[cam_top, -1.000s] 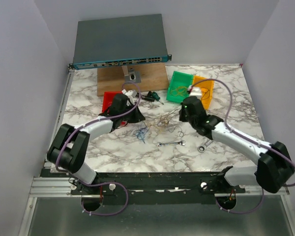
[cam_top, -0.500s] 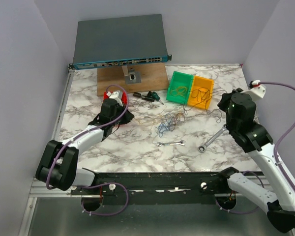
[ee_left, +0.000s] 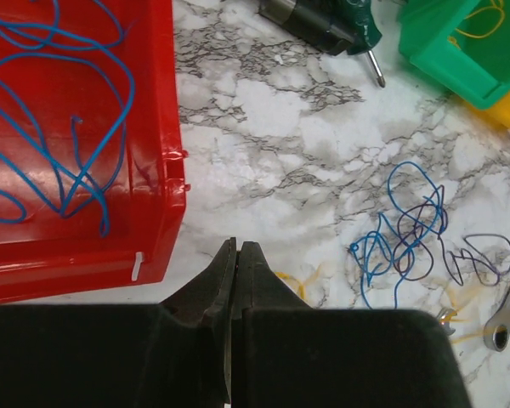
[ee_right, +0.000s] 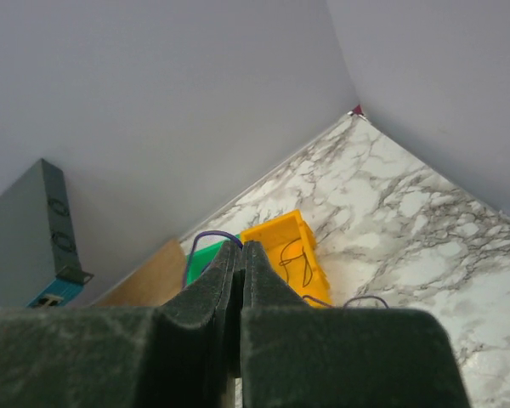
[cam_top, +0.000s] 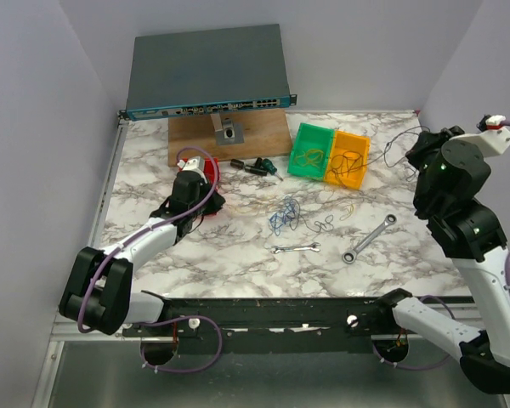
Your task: Untangle the cables
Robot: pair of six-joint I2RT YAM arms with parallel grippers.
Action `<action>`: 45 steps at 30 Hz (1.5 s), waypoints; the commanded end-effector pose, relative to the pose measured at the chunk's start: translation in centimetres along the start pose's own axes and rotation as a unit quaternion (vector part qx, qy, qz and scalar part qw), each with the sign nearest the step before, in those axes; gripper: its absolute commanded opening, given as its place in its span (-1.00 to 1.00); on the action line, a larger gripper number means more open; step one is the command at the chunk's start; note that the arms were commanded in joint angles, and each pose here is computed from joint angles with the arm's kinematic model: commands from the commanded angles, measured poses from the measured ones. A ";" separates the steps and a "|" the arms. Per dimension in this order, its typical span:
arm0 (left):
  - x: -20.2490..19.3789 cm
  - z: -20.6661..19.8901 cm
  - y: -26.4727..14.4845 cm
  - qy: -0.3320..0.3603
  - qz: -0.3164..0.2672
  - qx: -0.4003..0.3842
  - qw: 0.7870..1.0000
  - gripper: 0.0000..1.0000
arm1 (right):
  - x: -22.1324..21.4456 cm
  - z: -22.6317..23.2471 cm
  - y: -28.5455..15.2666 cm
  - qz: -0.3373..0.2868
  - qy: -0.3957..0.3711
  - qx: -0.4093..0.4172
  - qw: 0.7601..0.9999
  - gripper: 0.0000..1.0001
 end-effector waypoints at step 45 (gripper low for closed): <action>0.0 -12.3 -7.7 0.181 -0.130 -0.361 0.906 0.93 | -7.3 16.5 -6.6 0.304 0.029 0.477 0.824 -0.99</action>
Point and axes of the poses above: each gripper's point midway between its finger pads, its own y axis out along the fingers, its own z axis along the line the jaws close on, x = y × z, the point moved 3 cm from there along -y, back along the fingers, and after that the axes turned 1 degree about y, right-handed, at the moved point
